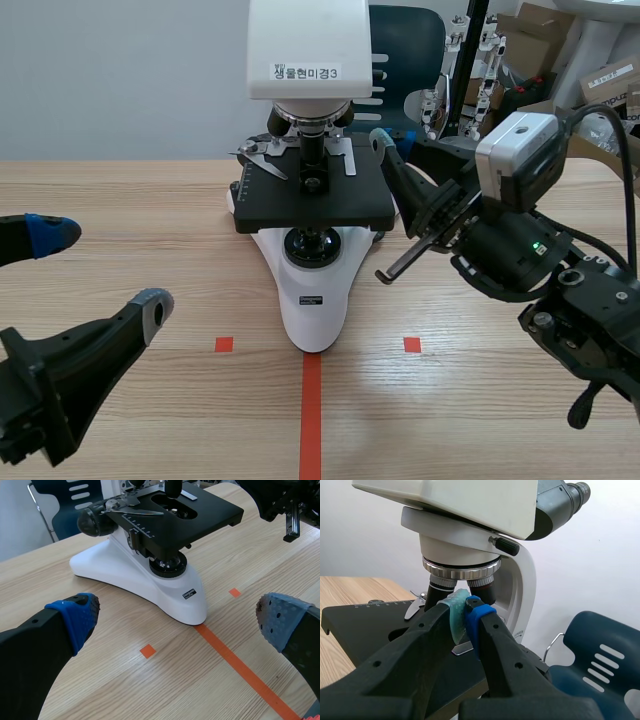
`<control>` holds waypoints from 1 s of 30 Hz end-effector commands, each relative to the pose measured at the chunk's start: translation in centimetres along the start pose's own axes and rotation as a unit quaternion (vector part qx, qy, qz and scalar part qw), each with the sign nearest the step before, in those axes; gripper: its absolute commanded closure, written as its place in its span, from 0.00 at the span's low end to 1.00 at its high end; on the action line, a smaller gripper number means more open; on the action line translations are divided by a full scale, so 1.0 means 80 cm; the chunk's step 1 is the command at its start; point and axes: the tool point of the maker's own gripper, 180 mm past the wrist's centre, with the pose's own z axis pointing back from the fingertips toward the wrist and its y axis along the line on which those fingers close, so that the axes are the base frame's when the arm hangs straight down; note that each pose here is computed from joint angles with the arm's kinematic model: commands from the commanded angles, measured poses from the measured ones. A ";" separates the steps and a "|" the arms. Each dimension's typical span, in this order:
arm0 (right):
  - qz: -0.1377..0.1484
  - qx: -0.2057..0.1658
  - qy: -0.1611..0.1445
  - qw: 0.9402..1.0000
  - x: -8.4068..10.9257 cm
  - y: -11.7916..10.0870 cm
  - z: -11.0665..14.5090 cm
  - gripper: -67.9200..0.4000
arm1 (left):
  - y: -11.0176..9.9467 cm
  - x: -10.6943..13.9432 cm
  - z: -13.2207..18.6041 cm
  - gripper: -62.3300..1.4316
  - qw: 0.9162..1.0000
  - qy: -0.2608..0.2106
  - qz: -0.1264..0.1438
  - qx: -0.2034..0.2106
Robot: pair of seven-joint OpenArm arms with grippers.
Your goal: Point at the revolving nosepiece
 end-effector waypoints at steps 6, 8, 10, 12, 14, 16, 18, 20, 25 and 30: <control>0.006 -0.001 -0.021 1.000 0.012 -0.007 0.002 0.98 | -0.005 0.011 -0.001 0.00 1.000 -0.017 0.004 -0.001; 0.007 0.004 -0.020 1.000 0.015 -0.006 0.010 0.98 | -0.005 0.011 -0.001 0.00 1.000 -0.017 0.004 -0.001; 0.008 0.008 -0.020 1.000 0.021 -0.007 0.021 0.97 | -0.005 0.011 -0.001 0.00 1.000 -0.016 0.004 -0.001; 0.012 0.017 -0.019 1.000 0.031 -0.008 0.031 0.89 | -0.005 0.011 -0.001 0.00 1.000 -0.017 0.004 -0.001; 0.016 0.028 -0.013 0.999 0.040 -0.009 0.040 0.74 | -0.005 0.011 -0.001 0.00 1.000 -0.017 0.004 -0.001; 0.017 0.035 0.002 0.999 0.045 -0.011 0.047 0.52 | -0.005 0.011 -0.001 0.00 1.000 -0.017 0.004 -0.001; 0.016 0.034 0.027 0.999 0.047 -0.018 0.052 0.38 | -0.005 0.011 -0.001 0.00 1.000 -0.017 0.004 -0.001; 0.010 0.022 0.067 0.997 0.043 -0.027 0.060 0.34 | -0.005 0.011 -0.001 0.00 1.000 -0.017 0.004 -0.001; -0.002 -0.008 0.165 0.986 0.037 -0.047 0.088 0.26 | -0.005 0.011 -0.001 0.00 1.000 -0.017 0.004 -0.001; -0.007 -0.048 0.226 0.973 0.046 -0.070 0.112 0.26 | -0.005 0.011 -0.001 0.00 1.000 -0.017 0.004 -0.001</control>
